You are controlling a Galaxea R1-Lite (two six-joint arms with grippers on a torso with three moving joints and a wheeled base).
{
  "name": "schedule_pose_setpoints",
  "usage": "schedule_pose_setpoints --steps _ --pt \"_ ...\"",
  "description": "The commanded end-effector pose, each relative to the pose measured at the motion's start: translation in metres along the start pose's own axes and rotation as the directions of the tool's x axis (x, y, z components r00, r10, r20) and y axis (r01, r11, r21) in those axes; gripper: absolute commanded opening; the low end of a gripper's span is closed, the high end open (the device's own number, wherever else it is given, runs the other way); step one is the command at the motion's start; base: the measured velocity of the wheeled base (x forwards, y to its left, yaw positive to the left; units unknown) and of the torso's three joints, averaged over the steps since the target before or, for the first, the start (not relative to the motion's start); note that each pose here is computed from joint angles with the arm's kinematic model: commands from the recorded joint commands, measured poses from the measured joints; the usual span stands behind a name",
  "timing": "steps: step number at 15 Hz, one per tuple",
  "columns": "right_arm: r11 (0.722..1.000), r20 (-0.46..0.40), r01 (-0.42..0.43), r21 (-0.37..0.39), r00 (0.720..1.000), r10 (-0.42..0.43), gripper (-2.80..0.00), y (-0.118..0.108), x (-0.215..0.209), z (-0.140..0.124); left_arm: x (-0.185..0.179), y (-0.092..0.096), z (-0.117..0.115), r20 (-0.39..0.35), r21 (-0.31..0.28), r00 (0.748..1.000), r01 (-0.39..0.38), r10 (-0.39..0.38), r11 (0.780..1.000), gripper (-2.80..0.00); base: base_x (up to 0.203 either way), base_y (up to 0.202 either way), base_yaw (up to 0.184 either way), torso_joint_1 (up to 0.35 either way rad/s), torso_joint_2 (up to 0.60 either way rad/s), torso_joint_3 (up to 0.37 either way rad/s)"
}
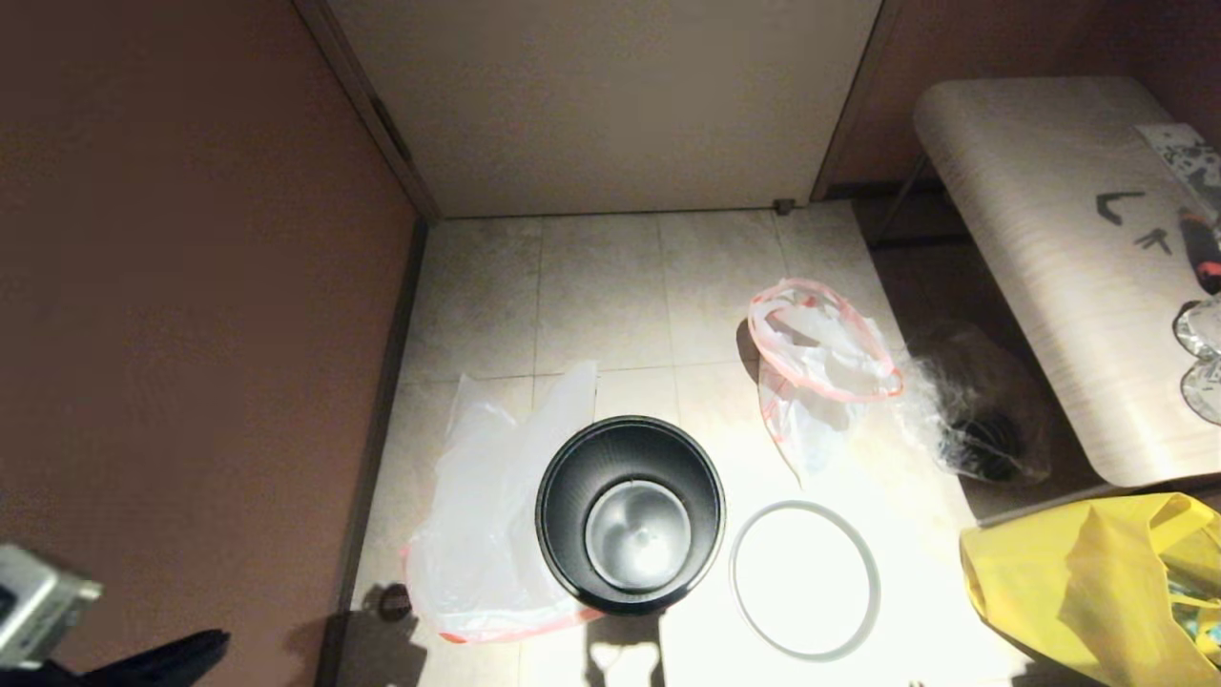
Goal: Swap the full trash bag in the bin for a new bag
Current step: Pick up a new trash bag
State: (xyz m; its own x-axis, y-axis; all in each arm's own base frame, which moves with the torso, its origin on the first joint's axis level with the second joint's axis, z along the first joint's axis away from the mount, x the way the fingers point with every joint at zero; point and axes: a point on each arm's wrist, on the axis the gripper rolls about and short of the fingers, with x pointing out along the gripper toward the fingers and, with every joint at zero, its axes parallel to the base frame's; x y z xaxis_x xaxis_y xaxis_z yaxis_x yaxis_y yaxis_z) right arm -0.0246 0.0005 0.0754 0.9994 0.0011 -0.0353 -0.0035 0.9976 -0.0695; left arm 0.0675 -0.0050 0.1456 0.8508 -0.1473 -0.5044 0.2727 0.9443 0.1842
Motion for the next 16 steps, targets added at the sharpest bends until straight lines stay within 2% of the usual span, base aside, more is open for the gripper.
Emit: schedule_pose_setpoints --steps 1,4,6,8,11,12,14,16 --pt "1.000 -0.001 -0.001 -0.001 1.000 0.001 -2.80 0.000 0.000 0.000 0.043 0.002 0.001 -0.240 -0.022 0.965 0.100 -0.103 0.995 -2.80 0.000 0.000 0.000 0.000 0.00 0.000" --pt "1.000 -0.001 -0.001 -0.001 1.000 0.001 -2.80 0.000 0.000 0.000 0.088 -0.006 -0.004 -0.441 -0.060 0.875 0.192 -0.199 0.980 -2.80 0.000 0.000 0.000 0.000 0.00 0.000" --pt "1.000 -0.003 -0.001 -0.001 1.000 0.001 -2.80 0.000 0.000 0.000 0.118 -0.012 -0.006 -0.523 -0.075 0.825 0.207 -0.215 0.976 -2.80 0.000 0.000 0.000 0.000 0.00 0.000" --pt "1.000 -0.001 -0.001 -0.001 1.000 0.001 -2.80 0.000 0.000 0.000 0.148 -0.020 -0.010 -0.581 -0.071 0.785 0.215 -0.215 0.974 -2.80 0.000 0.000 0.000 0.000 0.00 0.000" --pt "1.000 -0.003 -0.001 -0.001 1.000 0.001 -2.80 0.000 0.000 0.000 0.200 -0.030 -0.021 -0.662 -0.047 0.733 0.168 -0.156 0.985 -2.80 0.000 0.000 0.000 0.000 0.00 0.000" --pt "1.000 -0.001 -0.001 -0.001 1.000 0.001 -2.80 0.000 0.000 0.000 0.219 -0.032 -0.021 -0.659 -0.027 0.741 0.143 -0.125 0.989 -2.80 0.000 0.000 0.000 0.000 0.00 0.000" --pt "1.000 -0.001 -0.001 -0.001 1.000 0.001 -2.80 0.000 0.000 0.000 0.256 -0.035 -0.006 -0.607 0.008 0.791 0.095 -0.070 0.995 -2.80 0.000 0.000 0.000 0.000 0.00 0.000" --pt "1.000 -0.001 -0.001 -0.001 1.000 0.001 -2.80 0.000 0.000 0.000 0.280 -0.047 -0.004 -0.599 0.018 0.799 0.076 -0.050 0.997 -2.80 0.000 0.000 0.000 0.000 0.00 0.000"
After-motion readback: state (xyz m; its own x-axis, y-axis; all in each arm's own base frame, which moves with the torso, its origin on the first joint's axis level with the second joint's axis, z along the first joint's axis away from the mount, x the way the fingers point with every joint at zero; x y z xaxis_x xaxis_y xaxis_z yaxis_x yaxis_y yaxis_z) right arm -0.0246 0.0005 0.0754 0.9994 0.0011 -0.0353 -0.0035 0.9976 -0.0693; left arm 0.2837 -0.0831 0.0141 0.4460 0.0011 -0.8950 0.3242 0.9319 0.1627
